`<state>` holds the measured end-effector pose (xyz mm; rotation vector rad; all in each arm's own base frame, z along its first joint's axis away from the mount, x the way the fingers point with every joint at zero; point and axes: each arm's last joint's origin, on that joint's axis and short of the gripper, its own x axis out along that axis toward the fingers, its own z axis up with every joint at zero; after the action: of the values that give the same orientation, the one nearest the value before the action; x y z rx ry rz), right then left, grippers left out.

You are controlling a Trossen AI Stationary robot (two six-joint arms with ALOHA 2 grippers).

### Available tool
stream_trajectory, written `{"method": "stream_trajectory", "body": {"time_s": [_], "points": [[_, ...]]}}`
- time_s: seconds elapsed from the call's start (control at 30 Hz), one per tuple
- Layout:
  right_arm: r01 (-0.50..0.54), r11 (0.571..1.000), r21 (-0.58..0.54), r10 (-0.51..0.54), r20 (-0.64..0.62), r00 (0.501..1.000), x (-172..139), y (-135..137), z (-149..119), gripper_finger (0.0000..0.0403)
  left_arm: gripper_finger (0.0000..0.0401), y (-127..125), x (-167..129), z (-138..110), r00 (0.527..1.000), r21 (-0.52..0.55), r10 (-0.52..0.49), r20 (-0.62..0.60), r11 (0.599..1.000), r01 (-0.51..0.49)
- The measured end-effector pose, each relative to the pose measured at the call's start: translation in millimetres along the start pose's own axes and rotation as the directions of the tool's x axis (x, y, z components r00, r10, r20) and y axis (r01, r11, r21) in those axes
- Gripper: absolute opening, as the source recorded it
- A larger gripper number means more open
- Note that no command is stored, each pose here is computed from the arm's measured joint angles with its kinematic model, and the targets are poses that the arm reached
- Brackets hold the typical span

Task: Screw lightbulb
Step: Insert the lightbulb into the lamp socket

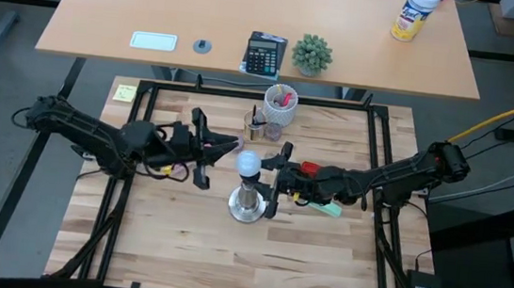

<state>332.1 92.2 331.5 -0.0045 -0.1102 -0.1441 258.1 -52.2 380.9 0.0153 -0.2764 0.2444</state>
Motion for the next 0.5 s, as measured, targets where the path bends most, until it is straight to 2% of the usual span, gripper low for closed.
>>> {"method": "stream_trajectory", "body": {"time_s": [0.5], "points": [[-0.012, 1.000, 0.000, 0.012, 0.001, 1.000, -0.1, 0.5, 0.1, 0.0192, 0.0045, 4.5, 3.2, -2.5, 1.000, -0.007, 0.019, -0.008, 1.000, -0.020]]}}
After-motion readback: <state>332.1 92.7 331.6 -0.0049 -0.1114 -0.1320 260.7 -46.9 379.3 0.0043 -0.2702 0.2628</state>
